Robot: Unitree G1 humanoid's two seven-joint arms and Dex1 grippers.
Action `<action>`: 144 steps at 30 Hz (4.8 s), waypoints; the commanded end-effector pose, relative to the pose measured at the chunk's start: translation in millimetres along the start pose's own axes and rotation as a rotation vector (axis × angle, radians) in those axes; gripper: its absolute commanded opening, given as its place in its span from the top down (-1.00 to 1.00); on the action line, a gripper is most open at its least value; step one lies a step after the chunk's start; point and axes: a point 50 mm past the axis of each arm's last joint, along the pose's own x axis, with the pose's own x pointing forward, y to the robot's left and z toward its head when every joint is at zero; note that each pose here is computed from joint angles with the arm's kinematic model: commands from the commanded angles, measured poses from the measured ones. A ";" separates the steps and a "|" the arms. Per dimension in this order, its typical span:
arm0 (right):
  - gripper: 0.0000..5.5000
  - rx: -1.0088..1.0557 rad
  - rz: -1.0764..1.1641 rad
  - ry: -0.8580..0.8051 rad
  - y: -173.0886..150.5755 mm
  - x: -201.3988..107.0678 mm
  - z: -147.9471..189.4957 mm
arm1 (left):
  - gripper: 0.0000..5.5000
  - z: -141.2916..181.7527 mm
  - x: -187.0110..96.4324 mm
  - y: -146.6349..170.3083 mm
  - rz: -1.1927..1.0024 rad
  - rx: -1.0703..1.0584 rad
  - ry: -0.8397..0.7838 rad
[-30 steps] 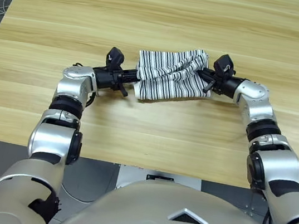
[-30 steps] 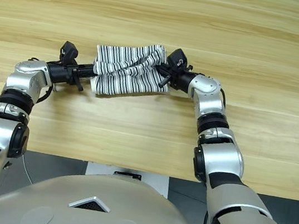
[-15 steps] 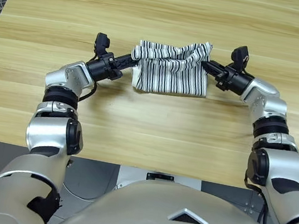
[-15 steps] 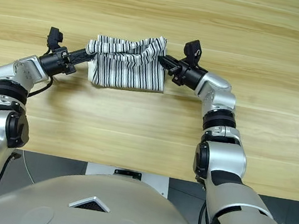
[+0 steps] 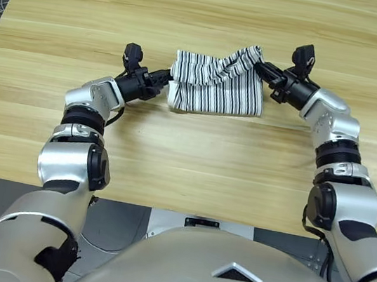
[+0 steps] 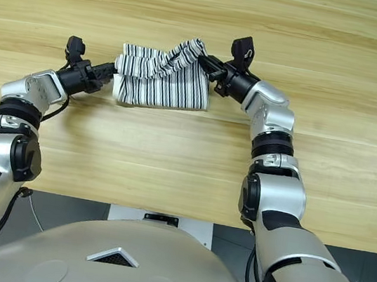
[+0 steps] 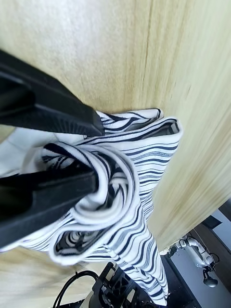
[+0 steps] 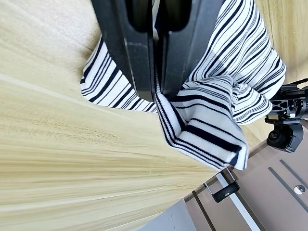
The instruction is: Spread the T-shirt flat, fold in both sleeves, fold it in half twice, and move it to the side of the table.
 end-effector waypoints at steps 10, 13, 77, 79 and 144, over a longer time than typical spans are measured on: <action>0.96 -0.097 -0.322 0.109 -13.3 9.1 -20.6 | 0.34 4.0 -17.6 22.0 0.227 -0.148 -0.086; 0.96 -0.151 -0.446 0.189 -23.2 2.5 -30.2 | 0.34 2.7 -20.5 27.1 0.296 -0.161 -0.097; 0.24 -0.665 -0.146 0.043 -17.4 -34.3 36.8 | -0.26 106.0 -14.4 -20.8 0.268 0.573 -0.544; 0.24 -0.667 -0.117 0.016 -11.7 -34.2 38.2 | -0.26 110.9 -13.7 -29.5 0.219 0.597 -0.582; 0.24 -0.665 0.060 0.003 42.9 8.5 43.6 | -0.26 -78.2 48.1 -55.1 0.015 0.519 0.314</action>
